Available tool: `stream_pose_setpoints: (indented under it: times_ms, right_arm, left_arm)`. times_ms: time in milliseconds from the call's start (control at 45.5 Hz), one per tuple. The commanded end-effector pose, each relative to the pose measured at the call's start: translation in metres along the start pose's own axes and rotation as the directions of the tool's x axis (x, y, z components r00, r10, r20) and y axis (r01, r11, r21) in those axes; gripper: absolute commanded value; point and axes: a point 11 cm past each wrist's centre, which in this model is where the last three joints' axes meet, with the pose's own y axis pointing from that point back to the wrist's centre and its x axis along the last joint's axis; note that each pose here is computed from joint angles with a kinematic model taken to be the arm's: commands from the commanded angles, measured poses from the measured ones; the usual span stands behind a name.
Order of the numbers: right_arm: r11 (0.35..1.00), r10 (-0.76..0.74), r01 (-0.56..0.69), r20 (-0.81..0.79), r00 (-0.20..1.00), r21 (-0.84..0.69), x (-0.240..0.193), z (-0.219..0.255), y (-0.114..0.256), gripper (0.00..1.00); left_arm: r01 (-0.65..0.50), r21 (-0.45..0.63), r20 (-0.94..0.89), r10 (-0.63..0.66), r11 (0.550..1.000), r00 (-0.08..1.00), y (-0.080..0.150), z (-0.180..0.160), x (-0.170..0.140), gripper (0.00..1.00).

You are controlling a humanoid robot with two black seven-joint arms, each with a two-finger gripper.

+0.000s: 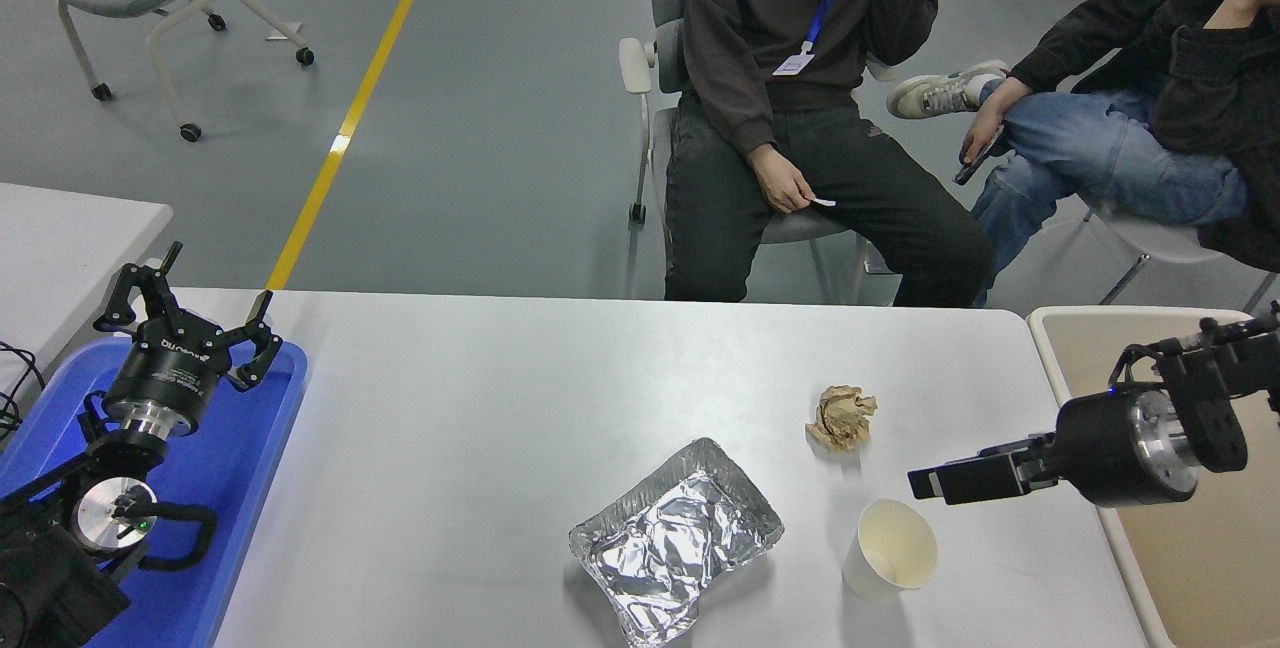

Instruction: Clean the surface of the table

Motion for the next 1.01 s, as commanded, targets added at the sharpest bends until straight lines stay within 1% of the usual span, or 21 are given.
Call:
stream_pose_setpoints:
  times_ms: [0, 110, 132, 154, 198, 308, 440, 703, 989]
  right_arm:
    - [0.999, -0.036, 0.036, 0.005, 0.999, -0.006, -0.012, -0.001, -0.014, 0.99]
    - [0.998, -0.058, 0.059, 0.019, 0.998, -0.034, -0.023, 0.005, -0.018, 0.99]
    - [0.997, -0.059, 0.06, 0.02, 0.998, -0.051, -0.023, 0.007, -0.018, 0.99]
    - [0.993, -0.059, 0.061, 0.025, 0.998, -0.105, -0.024, 0.015, -0.018, 0.99]
    - [0.988, -0.054, 0.059, 0.043, 0.998, -0.143, -0.023, 0.022, -0.02, 0.99]
    - [0.984, -0.022, 0.035, 0.077, 0.997, -0.177, -0.019, 0.025, -0.033, 0.99]
    - [0.975, -0.002, 0.029, 0.119, 0.993, -0.22, -0.036, 0.03, -0.044, 0.99]
    - [0.977, -0.009, 0.041, 0.154, 0.988, -0.207, -0.043, 0.031, -0.046, 0.99]
    - [0.987, -0.01, 0.037, 0.171, 0.985, -0.158, -0.048, 0.015, -0.064, 0.99]
  left_arm:
    - [0.0, 0.0, 0.0, 0.0, 1.0, 1.0, 0.0, 0.0, 0.0, 1.0]
    - [0.0, -0.001, -0.001, 0.0, 1.0, 1.0, 0.0, 0.0, 0.0, 1.0]
    - [0.0, 0.0, 0.0, 0.0, 1.0, 1.0, 0.0, 0.0, 0.0, 1.0]
    - [0.0, -0.001, -0.001, 0.0, 1.0, 1.0, 0.0, 0.0, 0.0, 1.0]
    - [0.0, 0.0, 0.0, 0.0, 1.0, 1.0, 0.0, 0.0, 0.0, 1.0]
    - [0.0, 0.0, 0.0, 0.0, 1.0, 1.0, 0.0, 0.0, 0.0, 1.0]
    - [0.0, 0.0, 0.0, 0.0, 1.0, 1.0, 0.0, 0.0, 0.0, 1.0]
    - [0.001, 0.001, 0.001, -0.001, 1.0, 1.0, 0.0, 0.0, 0.0, 1.0]
    - [0.0, 0.0, 0.0, 0.0, 1.0, 1.0, 0.0, 0.0, 0.0, 1.0]
